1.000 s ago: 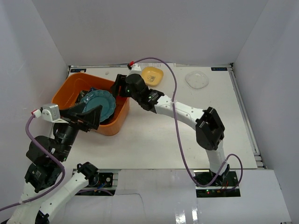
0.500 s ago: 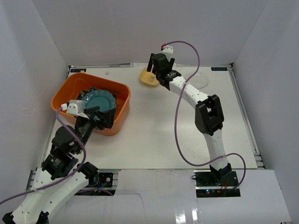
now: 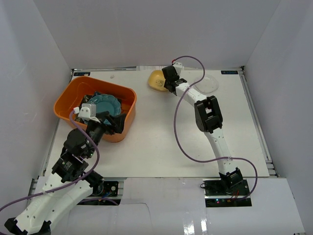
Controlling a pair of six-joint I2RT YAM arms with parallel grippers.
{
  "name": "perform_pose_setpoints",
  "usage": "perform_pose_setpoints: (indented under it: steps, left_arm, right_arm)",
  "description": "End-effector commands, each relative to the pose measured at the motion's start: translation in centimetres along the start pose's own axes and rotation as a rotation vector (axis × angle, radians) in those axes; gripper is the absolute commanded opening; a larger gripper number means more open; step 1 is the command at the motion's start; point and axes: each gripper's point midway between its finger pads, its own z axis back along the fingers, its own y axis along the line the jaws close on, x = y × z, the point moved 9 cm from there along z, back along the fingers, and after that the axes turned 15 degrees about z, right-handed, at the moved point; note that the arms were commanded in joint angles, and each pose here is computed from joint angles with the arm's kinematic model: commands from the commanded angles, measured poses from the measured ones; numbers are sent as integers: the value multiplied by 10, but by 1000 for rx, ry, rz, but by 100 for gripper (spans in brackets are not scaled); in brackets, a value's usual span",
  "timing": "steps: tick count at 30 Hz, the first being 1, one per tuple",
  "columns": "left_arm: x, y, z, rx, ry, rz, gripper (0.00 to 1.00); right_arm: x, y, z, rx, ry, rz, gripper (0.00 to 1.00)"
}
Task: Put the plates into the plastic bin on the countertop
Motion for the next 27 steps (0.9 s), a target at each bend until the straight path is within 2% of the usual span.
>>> perform_pose_setpoints:
  steps: [1, 3, 6, 7, 8, 10, 12, 13, 15, 16, 21, 26, 27]
  left_arm:
    - [1, 0, -2, -9, -18, -17, 98]
    - [1, 1, -3, 0, -19, -22, 98]
    - [1, 3, -1, 6, -29, -24, 98]
    - [2, 3, 0, 5, -34, -23, 98]
    - [2, 4, 1, 5, -37, -22, 98]
    - [6, 2, 4, -9, -55, -11, 98]
    - [11, 0, 7, -26, -76, 5, 98]
    - [12, -1, 7, -25, -83, 12, 98]
    - [17, -4, 9, -49, -95, 25, 98]
    - [22, -7, 12, -63, -110, 34, 98]
    - [39, -15, 25, -96, -174, 57, 98]
    - [56, -21, 39, -123, -235, 63, 98]
    - [59, -20, 41, -118, -250, 64, 98]
  right_arm:
    - [22, 3, 7, 18, -79, -79, 24]
    - [23, -1, 12, 14, -100, -107, 8]
    - [54, -8, 40, 28, -207, -154, 8]
    - [44, -12, 45, 26, -210, -143, 8]
    - [70, -18, 73, 43, -281, -164, 8]
    - [90, -26, 112, 65, -371, -157, 8]
    - [93, -23, 140, 107, -416, -120, 8]
    - [111, -27, 171, 135, -480, -130, 8]
    - [118, -21, 199, 179, -525, -106, 8]
    - [122, -12, 222, 231, -550, -75, 8]
    - [123, 35, 275, 407, -570, -2, 8]
    - [113, 92, 298, 545, -548, 73, 8]
    - [100, 111, 297, 578, -521, 104, 8]
